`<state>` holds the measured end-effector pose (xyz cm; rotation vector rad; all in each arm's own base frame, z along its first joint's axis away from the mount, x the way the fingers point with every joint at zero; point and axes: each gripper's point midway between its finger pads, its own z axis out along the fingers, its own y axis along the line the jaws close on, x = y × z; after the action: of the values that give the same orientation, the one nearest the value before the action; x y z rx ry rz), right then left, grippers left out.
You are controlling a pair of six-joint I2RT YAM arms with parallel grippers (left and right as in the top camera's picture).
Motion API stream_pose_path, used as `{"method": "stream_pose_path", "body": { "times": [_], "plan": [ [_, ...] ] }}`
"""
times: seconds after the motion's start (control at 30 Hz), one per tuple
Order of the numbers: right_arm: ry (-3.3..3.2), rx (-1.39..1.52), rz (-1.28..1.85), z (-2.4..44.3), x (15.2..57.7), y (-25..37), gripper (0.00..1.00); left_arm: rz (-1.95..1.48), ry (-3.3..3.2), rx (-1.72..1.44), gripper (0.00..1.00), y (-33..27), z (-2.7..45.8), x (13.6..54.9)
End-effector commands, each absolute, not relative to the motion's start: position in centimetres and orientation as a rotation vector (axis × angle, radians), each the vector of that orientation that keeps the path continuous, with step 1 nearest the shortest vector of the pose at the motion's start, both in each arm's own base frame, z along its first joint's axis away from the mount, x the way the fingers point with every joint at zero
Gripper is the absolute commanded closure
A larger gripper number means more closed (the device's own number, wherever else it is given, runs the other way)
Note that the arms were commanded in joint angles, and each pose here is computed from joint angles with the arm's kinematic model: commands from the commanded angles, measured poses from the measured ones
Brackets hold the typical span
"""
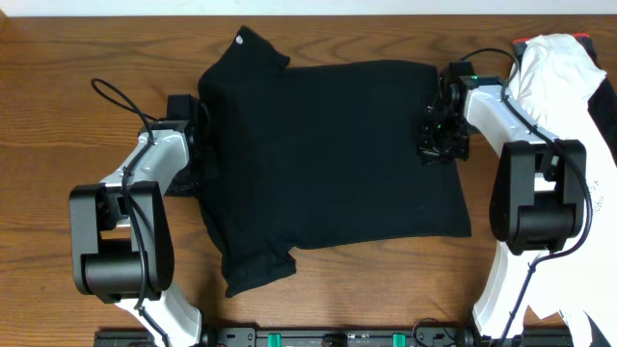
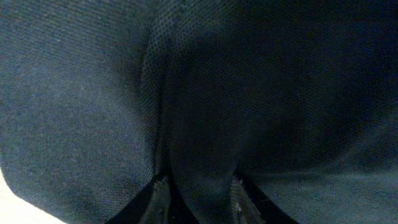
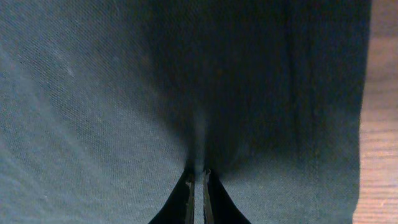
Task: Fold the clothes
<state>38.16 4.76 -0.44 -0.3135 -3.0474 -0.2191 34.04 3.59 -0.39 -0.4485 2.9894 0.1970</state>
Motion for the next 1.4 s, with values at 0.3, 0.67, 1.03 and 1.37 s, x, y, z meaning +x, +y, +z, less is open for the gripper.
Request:
{"method": "stream_pose_path", "body": {
  "times": [0.3,0.67,1.03,1.37],
  "plan": [
    [-2.880,-0.591,0.328,-1.1,34.1,-3.5,0.93,0.246,3.065,-0.477,0.44,4.3,-2.6,32.2],
    [-3.187,-0.320,-0.206,7.1,40.0,1.7,0.67,0.095,2.844,-0.413,0.23,3.4,8.9,36.8],
    [-3.203,0.078,-0.885,10.2,42.1,14.3,0.84,-0.203,2.615,-0.123,0.41,-0.8,8.8,44.6],
    [-3.023,0.754,-0.806,8.9,34.6,26.2,0.76,-0.053,2.679,-0.144,0.58,1.4,1.5,46.3]
  ]
}}
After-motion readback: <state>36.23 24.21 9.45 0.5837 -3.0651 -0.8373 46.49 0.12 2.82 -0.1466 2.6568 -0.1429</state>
